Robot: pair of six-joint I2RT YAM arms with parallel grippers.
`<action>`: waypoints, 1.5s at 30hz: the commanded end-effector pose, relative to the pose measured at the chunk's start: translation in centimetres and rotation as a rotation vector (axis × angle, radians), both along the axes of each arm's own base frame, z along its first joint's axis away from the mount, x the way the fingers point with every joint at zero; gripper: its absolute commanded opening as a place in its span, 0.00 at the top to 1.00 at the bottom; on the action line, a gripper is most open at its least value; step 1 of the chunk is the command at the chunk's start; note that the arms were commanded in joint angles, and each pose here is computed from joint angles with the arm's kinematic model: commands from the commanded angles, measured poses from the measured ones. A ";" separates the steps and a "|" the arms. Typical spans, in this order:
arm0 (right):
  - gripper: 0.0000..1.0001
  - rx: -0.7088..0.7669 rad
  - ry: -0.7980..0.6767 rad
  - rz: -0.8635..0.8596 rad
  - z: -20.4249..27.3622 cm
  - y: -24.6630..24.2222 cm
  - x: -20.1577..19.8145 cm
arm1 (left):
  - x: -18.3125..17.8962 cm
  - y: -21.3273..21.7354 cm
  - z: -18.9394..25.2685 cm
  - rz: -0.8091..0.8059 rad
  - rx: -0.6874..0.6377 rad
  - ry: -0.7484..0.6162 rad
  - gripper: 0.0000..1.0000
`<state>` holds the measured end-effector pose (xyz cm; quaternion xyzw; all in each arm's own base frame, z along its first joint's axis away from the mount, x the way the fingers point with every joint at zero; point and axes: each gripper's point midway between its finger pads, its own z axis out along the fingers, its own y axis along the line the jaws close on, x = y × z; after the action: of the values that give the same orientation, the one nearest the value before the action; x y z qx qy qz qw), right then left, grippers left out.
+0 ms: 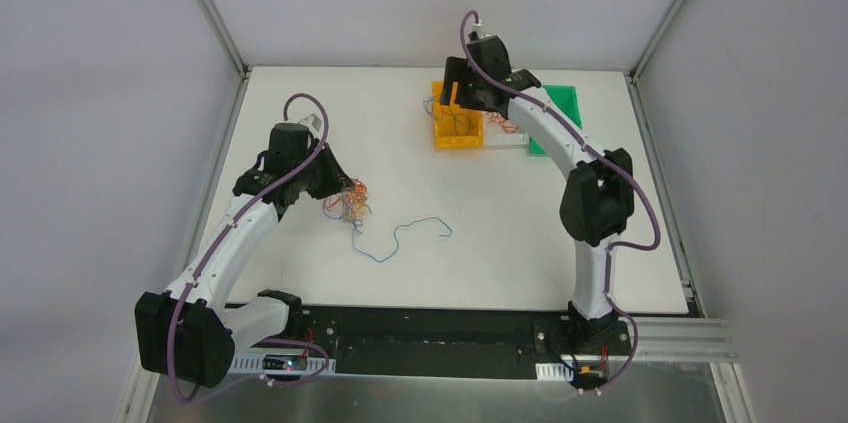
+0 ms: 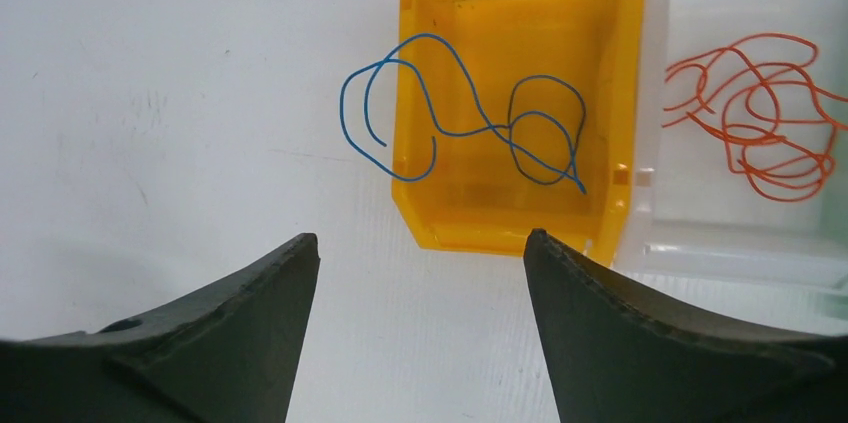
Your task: Untangle the cables
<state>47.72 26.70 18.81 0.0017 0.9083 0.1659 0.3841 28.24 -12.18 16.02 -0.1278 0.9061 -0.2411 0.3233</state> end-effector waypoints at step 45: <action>1.00 -0.698 -0.389 0.052 -1.3 4.7 6.2 | 0.4 0.1 0.8 -0.021 0.011 -0.020 0.91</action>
<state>53.46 33.32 11.51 -0.2652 0.8006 -0.2206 0.4899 28.31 -12.08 15.84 -0.1150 0.9106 -0.2337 0.3208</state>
